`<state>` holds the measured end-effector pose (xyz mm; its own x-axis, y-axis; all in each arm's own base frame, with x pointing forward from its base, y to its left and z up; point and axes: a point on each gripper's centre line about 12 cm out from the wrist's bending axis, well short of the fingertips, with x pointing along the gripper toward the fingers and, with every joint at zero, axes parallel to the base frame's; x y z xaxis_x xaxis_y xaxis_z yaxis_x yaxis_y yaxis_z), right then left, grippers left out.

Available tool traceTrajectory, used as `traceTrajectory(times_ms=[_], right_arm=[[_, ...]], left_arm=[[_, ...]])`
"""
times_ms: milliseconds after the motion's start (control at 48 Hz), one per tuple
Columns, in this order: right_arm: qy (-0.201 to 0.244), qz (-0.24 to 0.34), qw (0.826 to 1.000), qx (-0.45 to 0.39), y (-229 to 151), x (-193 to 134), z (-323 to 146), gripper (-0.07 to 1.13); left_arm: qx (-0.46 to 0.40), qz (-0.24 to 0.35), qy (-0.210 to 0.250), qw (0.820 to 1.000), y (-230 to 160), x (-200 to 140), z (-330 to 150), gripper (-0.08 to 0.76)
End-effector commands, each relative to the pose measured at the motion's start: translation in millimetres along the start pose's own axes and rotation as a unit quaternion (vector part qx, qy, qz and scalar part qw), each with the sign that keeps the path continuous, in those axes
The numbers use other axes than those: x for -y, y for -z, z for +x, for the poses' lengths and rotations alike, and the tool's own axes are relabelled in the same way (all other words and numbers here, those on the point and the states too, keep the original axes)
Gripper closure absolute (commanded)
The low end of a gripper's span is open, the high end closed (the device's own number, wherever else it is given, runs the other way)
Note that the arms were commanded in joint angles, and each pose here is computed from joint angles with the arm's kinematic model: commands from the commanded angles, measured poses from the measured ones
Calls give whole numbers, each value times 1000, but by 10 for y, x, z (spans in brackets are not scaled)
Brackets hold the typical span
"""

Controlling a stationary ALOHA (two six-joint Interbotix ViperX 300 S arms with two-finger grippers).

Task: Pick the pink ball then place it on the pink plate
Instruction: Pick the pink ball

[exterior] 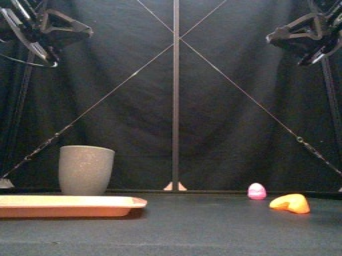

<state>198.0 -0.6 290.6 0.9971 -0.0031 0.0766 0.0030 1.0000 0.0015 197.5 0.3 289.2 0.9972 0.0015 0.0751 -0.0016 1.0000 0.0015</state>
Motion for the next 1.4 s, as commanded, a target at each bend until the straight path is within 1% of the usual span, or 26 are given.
traceTrajectory(times_ms=[21,125,208,271,333,354,438,625,667,729,812,1083,1396], right_arm=[[44,-8,999,-5,-9,183,50,929],[116,-1,993,-32,120,485,60,923],[172,5,983,-59,246,732,46,902],[210,9,975,-79,342,908,26,857],[243,14,965,-100,439,1068,0,775],[256,16,960,-111,494,1140,-11,721],[285,22,948,-140,630,1299,-38,534],[317,46,928,-190,884,1532,-20,23],[320,50,925,-198,926,1564,-8,-30],[324,54,921,-209,981,1612,11,-31],[332,60,915,-221,1046,1699,30,3],[360,80,884,-286,1403,2009,-1,10],[349,102,858,-363,1781,2178,96,12]], left_arm=[[3,-2,-2,1000,-6,-7,18,615],[3,-2,-3,1000,3,-10,16,615],[2,-3,-3,1000,9,-10,14,615],[2,-4,-2,1000,19,-8,11,615],[-1,-3,-3,1000,35,-10,11,615],[-1,-3,-3,1000,35,-10,11,615],[-2,-3,-3,1000,44,-10,6,615],[-3,-2,-2,1000,56,-7,3,615],[-5,-2,-3,1000,69,-10,0,615],[-5,-1,-3,1000,75,-10,-2,615],[-7,-1,-4,1000,87,-16,-5,615],[-7,-1,-7,1000,87,-28,-5,615],[-9,0,-15,1000,106,-58,-10,615]])
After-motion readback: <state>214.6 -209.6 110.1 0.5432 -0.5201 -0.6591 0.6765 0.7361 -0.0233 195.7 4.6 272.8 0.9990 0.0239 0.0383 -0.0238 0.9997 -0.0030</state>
